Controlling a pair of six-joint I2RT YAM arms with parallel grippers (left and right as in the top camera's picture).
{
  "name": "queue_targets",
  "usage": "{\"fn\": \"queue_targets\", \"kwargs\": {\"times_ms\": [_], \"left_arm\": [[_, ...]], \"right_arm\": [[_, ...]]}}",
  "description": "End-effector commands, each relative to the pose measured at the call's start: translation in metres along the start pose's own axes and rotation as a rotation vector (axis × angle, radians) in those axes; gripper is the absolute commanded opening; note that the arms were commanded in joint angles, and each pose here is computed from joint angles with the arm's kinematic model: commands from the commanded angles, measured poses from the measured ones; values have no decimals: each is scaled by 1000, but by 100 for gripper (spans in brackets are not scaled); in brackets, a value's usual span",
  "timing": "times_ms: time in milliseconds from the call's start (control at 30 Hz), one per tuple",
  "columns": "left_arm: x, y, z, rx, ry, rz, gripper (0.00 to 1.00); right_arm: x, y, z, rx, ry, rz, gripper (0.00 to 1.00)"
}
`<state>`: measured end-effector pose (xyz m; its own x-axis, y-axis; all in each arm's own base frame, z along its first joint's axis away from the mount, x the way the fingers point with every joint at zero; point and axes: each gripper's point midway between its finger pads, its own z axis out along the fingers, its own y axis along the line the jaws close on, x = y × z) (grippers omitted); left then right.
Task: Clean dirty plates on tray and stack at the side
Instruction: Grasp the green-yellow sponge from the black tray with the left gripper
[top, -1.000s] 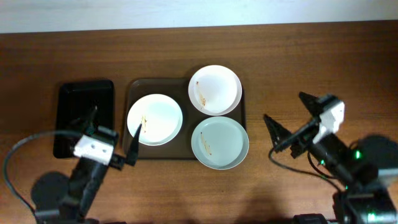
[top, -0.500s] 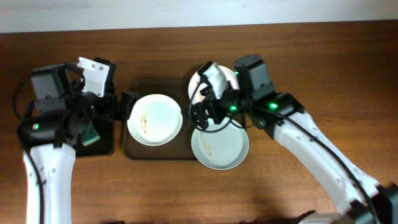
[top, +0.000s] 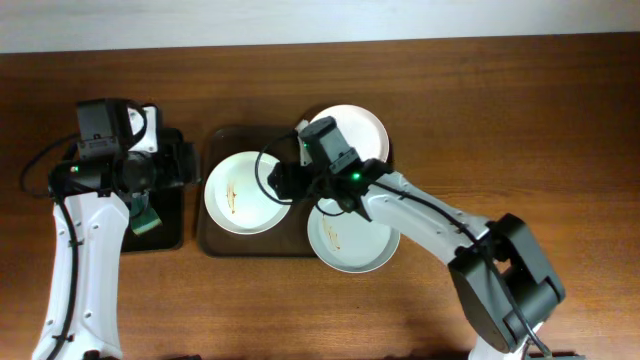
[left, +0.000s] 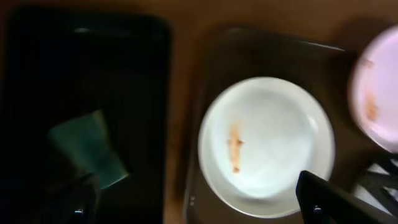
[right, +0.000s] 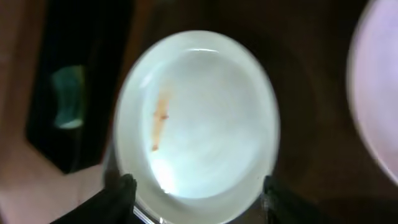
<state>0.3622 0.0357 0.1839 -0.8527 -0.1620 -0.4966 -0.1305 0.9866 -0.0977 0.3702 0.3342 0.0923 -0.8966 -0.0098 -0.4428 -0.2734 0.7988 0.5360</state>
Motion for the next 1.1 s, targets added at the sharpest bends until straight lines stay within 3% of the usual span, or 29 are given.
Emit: {"fn": "queue_targets", "kwargs": {"times_ms": [0, 200, 433, 633, 800, 967, 1000, 1067], "left_arm": [[-6, 40, -6, -168, -32, -165, 99], [15, 85, -11, -233, 31, -330, 99], [51, 114, 10, -277, 202, -427, 99], [59, 122, 42, -280, 268, -442, 99], [65, 129, 76, -284, 316, -443, 99], [71, 134, 106, -284, 345, -443, 98], [73, 135, 115, -283, 351, -443, 92], [73, 135, 130, -265, 351, -447, 70]], "right_arm": [[-9, -29, 10, 138, -57, 62, 63], [4, -39, 39, 180, -25, 54, 59], [13, -35, 58, 185, -5, 28, 43], [16, -43, 68, 207, -11, 40, 30], [18, -41, 70, 197, -6, 39, 10], [20, -40, 71, 186, 5, 41, 9], [20, -40, 71, 186, 4, 40, 9], [20, -40, 71, 186, 5, 40, 10]]}}
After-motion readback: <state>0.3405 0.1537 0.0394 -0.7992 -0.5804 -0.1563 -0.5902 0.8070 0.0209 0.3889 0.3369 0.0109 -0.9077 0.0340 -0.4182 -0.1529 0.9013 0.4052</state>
